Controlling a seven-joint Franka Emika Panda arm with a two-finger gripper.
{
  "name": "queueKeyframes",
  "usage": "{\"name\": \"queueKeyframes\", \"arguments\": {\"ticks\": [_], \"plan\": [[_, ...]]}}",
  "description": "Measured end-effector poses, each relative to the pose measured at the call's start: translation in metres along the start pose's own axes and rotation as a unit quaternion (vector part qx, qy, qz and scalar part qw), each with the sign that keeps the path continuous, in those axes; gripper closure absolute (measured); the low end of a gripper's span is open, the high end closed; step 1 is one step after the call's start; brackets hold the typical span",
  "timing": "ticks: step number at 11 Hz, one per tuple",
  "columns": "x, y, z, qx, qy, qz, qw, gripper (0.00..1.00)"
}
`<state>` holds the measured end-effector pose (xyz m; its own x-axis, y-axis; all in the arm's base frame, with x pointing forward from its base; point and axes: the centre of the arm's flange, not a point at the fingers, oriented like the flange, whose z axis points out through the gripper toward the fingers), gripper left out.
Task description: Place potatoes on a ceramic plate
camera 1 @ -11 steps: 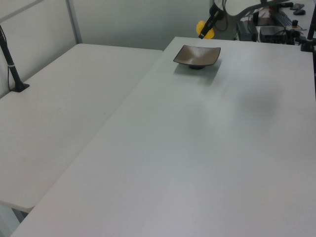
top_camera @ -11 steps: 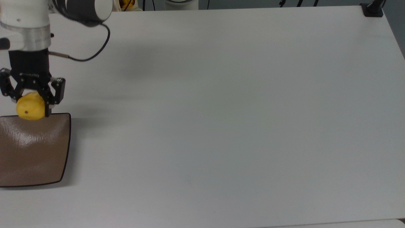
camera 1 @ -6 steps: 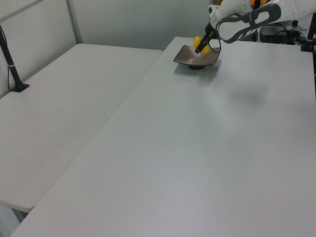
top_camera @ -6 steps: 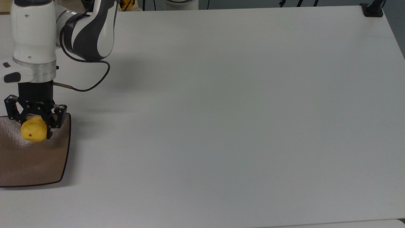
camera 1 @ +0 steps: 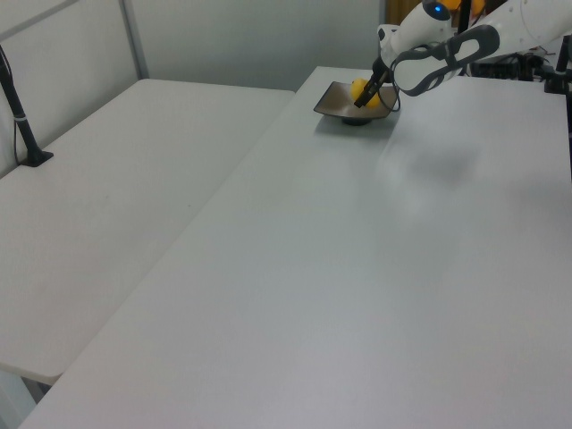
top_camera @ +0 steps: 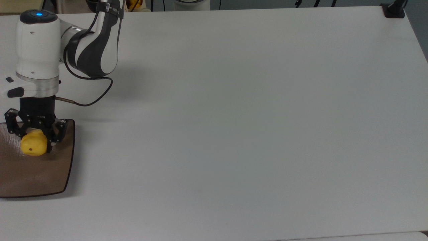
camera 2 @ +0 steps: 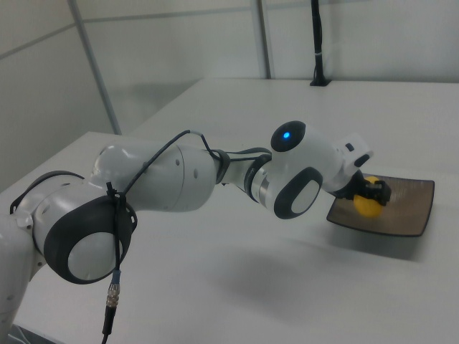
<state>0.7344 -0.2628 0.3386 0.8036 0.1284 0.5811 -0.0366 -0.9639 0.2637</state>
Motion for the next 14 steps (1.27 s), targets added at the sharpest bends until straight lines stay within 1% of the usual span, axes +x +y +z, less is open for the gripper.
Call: {"name": "queueKeyframes", "arguments": {"ticks": [1,2,3,4,6,7,9,10,11,12,13,14], "plan": [[-0.001,0.001,0.0,-0.001,0.0,0.0,1.0,0.32],[-0.001,0.002,0.0,-0.001,0.0,0.0,1.0,0.21],[-0.001,0.002,0.0,-0.002,-0.001,0.0,1.0,0.06],[-0.001,0.003,0.0,-0.002,-0.001,0.0,1.0,0.0],[0.004,0.006,-0.006,-0.005,0.007,0.0,1.0,0.0],[0.012,0.01,-0.018,-0.009,0.016,0.001,0.9998,0.0],[0.032,0.02,-0.055,-0.017,0.038,0.003,0.9991,0.0],[0.038,0.023,-0.074,-0.019,0.045,0.005,0.9988,0.0],[0.042,0.025,-0.094,-0.014,0.038,0.006,0.9992,0.0],[0.043,0.025,-0.114,0.0,0.015,0.007,0.9999,0.0],[0.049,0.024,-0.143,0.022,-0.023,0.007,0.9995,0.0],[0.053,0.022,-0.164,0.038,-0.048,0.005,0.9981,0.0]]}}
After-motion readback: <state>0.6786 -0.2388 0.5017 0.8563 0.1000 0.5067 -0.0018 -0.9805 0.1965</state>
